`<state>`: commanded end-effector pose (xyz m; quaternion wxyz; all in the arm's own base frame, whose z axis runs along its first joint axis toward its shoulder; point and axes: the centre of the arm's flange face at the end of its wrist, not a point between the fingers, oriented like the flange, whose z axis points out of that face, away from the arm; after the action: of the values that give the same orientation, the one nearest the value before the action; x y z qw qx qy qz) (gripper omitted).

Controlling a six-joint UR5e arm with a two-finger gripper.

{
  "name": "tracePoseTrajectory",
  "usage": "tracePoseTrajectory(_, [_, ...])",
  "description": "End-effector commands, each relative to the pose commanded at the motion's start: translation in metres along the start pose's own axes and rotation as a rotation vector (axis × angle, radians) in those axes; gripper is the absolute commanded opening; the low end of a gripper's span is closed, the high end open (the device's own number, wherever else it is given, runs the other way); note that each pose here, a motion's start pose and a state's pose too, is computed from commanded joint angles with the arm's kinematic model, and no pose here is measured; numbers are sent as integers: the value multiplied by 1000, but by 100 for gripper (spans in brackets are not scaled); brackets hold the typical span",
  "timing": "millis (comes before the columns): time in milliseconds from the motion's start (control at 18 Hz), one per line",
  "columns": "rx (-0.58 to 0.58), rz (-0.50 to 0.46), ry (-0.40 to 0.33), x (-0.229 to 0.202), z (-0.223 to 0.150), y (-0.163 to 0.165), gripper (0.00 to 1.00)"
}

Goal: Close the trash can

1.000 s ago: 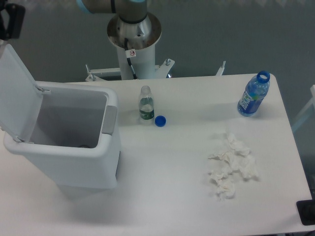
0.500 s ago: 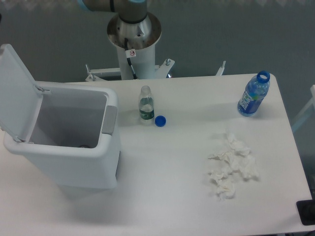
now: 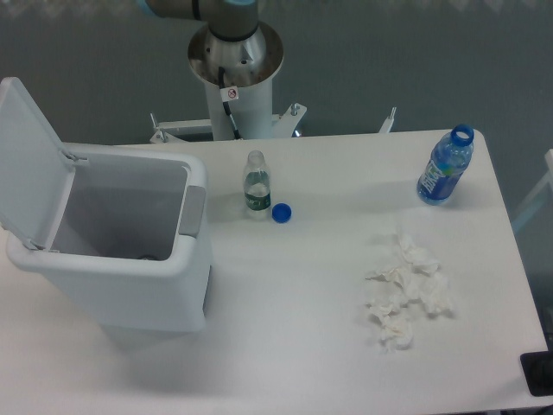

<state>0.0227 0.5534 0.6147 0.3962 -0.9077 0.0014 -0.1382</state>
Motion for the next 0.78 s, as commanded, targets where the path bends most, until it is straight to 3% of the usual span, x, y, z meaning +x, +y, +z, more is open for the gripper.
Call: tracePoseTrajectory(778, [-37,9,-31,-7,10,16,100])
